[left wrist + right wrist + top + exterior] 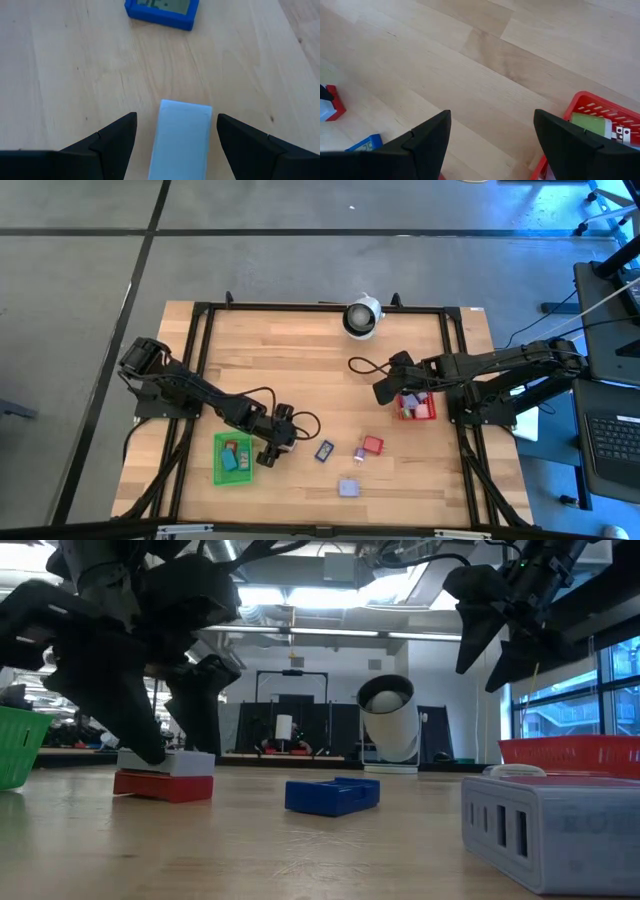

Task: Pick & Place Office items
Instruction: Put the white digital clock into the green bin

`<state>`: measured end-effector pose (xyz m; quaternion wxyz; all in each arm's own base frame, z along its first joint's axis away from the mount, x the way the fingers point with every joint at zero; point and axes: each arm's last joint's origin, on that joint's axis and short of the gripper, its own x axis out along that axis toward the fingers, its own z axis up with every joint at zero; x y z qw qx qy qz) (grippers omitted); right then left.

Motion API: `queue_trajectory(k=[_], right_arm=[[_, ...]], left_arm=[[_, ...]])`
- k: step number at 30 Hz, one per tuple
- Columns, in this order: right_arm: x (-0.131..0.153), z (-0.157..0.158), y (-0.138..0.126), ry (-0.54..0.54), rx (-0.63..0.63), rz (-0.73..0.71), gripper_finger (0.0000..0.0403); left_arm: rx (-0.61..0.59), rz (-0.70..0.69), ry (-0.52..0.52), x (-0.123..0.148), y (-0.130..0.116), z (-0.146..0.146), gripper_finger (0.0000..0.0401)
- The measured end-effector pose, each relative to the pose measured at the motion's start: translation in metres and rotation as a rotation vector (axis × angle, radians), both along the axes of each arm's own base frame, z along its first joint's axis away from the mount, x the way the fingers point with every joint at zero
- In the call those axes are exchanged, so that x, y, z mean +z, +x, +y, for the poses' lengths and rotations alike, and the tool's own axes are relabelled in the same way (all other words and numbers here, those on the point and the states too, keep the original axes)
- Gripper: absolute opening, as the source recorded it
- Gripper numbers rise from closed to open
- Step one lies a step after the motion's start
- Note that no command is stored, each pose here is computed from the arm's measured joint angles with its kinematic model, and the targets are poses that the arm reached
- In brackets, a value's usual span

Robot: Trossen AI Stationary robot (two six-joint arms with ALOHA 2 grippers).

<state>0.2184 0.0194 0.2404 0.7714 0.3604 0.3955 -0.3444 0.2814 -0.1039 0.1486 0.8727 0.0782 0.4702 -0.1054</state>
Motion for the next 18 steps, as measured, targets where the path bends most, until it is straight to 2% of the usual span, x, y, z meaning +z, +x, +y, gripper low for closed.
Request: queue_trajectory(k=[5, 12, 18], right_arm=[[0.0005, -0.0004, 0.0007, -0.013, -0.006, -0.010, 0.0286], [0.0011, -0.0003, 0.0018, -0.014, -0.008, -0.024, 0.0286], [0.0011, -0.0003, 0.0018, -0.014, -0.008, -0.024, 0.0286]], left_arm=[[-0.016, 0.008, -0.031, -0.0055, 0.0031, -0.0010, 0.0271], [-0.031, -0.002, -0.019, -0.0052, 0.0044, 0.0008, 0.0270], [-0.031, -0.003, -0.018, -0.0051, 0.0044, 0.0008, 0.0238]])
